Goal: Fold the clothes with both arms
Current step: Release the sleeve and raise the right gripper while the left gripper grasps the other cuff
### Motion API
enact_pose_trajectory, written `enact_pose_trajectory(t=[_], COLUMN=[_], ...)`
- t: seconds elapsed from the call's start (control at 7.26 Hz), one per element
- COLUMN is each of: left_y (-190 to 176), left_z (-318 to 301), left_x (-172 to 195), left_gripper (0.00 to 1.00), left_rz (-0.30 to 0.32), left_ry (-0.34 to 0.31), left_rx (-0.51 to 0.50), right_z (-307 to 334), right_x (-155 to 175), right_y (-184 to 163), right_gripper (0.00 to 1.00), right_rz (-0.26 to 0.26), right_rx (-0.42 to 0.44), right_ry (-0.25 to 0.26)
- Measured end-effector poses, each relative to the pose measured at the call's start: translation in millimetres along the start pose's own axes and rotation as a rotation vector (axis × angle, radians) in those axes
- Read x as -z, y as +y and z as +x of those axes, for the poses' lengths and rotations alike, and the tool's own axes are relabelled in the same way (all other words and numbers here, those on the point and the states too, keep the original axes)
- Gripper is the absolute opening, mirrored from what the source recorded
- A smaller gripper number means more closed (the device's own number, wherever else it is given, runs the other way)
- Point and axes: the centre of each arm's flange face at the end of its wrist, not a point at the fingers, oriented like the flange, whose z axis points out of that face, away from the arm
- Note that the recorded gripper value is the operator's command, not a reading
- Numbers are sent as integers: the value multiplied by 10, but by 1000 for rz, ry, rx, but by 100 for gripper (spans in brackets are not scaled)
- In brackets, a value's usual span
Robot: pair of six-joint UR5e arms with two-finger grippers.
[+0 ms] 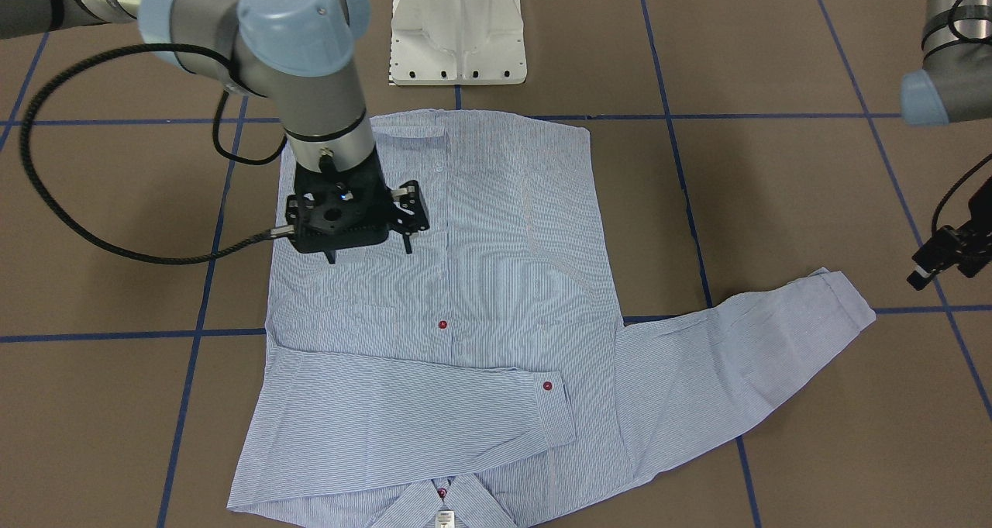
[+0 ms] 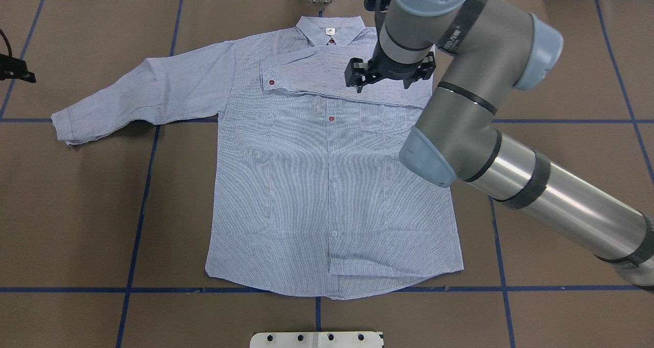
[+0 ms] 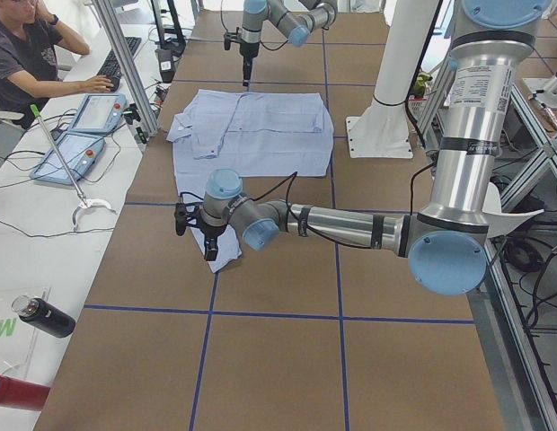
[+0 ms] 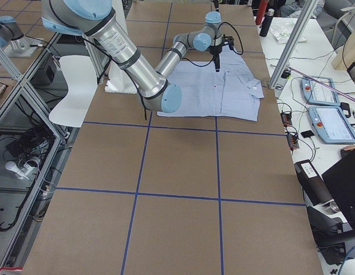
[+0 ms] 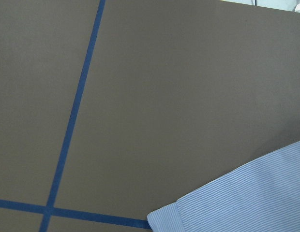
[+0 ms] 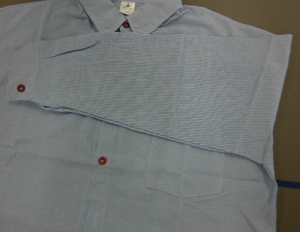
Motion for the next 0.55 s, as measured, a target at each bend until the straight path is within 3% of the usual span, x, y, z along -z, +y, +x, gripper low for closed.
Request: enact_pose_trajectory(t=[0.28,0.55], left_y=[310,430], left_z=[92,-77], left_x=[-451,-780], left_gripper=[96,89], left_rz=[36,78], left_ry=[5,-18], left_rx=[126,144], right_z=[602,838], right_x=[201,265], right_y=[91,148], right_gripper=[100,100], right_rz=[-28,-36], right_rx=[35,47], right_ry=[-2,-6])
